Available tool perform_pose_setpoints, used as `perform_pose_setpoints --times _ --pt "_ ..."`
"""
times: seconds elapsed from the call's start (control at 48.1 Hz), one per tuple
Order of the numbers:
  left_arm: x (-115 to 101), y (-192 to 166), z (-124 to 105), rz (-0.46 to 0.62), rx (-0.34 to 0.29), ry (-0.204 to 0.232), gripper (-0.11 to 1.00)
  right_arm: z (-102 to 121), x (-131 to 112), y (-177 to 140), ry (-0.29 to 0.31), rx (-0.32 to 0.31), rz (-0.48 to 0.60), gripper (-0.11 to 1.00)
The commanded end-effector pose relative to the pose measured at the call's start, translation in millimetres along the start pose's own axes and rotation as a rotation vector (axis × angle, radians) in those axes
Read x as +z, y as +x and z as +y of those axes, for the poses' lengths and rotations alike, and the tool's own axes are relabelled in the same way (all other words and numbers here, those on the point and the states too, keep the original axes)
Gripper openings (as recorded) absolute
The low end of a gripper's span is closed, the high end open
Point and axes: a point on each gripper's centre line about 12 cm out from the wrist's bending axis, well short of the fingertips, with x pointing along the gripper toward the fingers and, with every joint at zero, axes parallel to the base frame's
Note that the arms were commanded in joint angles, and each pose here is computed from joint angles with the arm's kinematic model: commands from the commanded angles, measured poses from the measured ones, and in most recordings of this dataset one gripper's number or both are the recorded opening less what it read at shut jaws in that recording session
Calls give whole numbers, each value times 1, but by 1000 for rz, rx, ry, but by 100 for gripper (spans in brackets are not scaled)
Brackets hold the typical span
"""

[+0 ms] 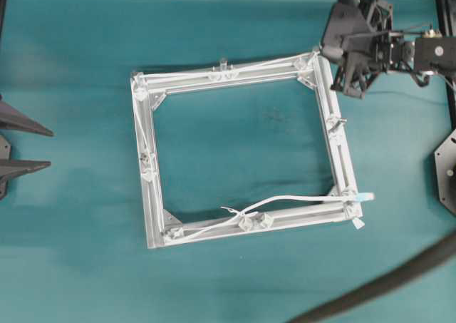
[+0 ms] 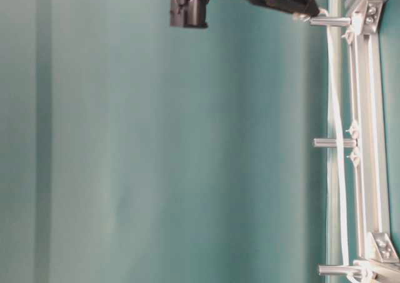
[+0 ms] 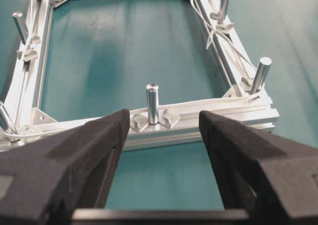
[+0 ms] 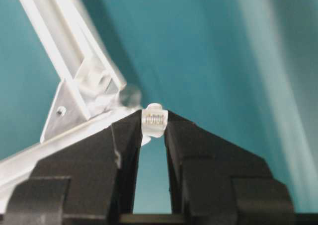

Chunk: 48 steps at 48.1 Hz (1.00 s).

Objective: Move the cable alternately left and right between 8 pins so it hooks onto each one.

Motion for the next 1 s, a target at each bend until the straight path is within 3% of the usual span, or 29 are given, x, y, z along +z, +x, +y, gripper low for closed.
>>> perform_pose_setpoints --times 0.0,0.416,0.624,0.977 --pt "7 0 0 -14 3 4 69 -3 2 -8 8 -5 -40 15" --pt "7 0 0 -14 3 6 69 13 -13 -29 7 54 -153 15" --pt "7 0 0 -14 3 4 69 22 -21 -24 14 93 -146 15" --pt "7 0 0 -14 3 4 69 21 -19 -10 115 98 -92 15"
